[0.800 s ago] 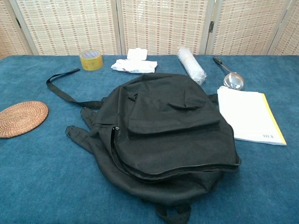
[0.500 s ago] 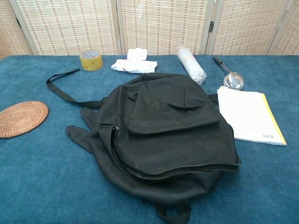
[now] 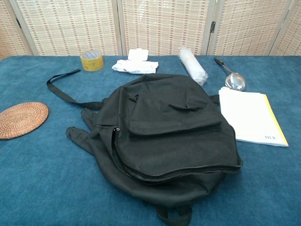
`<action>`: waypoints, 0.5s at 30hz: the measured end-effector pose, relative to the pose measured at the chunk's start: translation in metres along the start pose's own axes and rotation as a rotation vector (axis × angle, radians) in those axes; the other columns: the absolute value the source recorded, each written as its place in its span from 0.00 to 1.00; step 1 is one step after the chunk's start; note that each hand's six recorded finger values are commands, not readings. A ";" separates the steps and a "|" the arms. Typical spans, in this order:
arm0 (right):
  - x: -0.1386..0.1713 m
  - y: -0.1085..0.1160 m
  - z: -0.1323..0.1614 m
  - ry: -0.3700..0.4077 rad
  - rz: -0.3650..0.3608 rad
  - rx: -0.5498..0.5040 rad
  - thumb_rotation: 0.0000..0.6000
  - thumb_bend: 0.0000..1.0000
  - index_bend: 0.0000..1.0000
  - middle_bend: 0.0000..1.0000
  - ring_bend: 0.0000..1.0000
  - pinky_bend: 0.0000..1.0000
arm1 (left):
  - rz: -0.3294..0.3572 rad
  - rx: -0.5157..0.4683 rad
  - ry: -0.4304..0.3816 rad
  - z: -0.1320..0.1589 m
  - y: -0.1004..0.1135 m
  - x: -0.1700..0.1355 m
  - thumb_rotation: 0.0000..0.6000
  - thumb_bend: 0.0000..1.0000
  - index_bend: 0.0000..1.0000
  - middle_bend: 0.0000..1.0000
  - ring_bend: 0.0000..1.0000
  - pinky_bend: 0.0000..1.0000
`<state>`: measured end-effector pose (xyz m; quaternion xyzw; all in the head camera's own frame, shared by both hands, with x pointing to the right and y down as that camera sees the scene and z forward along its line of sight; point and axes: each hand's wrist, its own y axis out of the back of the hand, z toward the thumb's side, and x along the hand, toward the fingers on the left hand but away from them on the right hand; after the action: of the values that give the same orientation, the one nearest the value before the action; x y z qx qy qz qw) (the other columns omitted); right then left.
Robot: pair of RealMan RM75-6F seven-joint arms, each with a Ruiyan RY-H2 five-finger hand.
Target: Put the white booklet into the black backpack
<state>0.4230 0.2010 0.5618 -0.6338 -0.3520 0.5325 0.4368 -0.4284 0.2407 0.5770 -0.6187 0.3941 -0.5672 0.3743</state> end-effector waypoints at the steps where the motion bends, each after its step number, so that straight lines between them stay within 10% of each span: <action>1: -0.003 -0.005 0.001 0.018 0.005 0.012 1.00 0.24 0.01 0.11 0.15 0.15 | -0.002 0.001 -0.001 0.000 0.000 0.000 1.00 0.22 0.04 0.00 0.01 0.00; 15: -0.043 -0.086 0.001 0.149 0.125 0.138 1.00 0.42 0.01 0.11 0.12 0.13 | -0.009 0.006 0.011 -0.001 0.002 -0.005 1.00 0.22 0.04 0.00 0.01 0.00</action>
<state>0.4154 0.1934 0.6573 -0.6608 -0.2408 0.5330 0.4704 -0.4295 0.2448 0.5733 -0.6164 0.3916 -0.5733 0.3714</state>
